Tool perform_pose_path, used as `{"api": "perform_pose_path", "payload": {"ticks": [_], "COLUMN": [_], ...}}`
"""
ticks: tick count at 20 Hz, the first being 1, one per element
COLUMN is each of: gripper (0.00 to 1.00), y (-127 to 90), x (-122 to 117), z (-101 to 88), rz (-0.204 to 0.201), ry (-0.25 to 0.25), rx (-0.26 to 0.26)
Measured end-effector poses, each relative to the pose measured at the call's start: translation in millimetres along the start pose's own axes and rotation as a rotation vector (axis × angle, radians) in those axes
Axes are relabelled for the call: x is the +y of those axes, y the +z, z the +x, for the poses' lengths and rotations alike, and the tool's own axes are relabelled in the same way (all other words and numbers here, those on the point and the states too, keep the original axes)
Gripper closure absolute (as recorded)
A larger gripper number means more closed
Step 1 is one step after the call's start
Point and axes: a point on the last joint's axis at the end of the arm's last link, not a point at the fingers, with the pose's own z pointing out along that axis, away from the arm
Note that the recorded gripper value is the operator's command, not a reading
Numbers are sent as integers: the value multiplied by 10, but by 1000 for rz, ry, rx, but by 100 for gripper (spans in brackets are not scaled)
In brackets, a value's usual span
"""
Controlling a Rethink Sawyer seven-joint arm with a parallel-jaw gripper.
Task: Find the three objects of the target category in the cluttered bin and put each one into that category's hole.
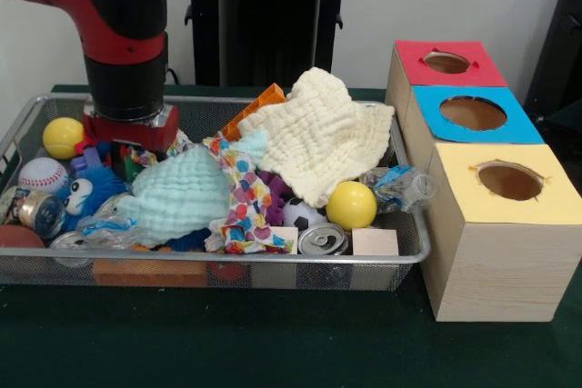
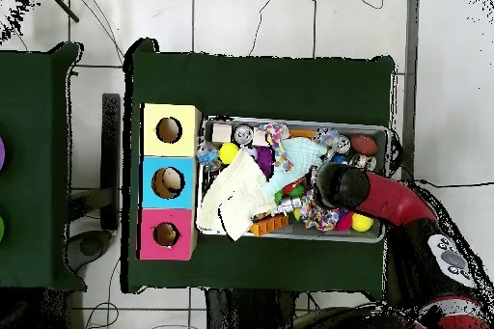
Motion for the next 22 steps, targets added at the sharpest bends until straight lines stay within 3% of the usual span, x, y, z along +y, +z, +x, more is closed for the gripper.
{"api": "perform_pose_path", "payload": {"ticks": [6, 17, 22], "gripper": [0, 0, 0], "y": [12, 37, 43], "x": [17, -35, -125], "z": [-14, -46, -90], "rz": [16, 10, -8], "ry": [31, 81, 98], "rx": [11, 25, 59]}}
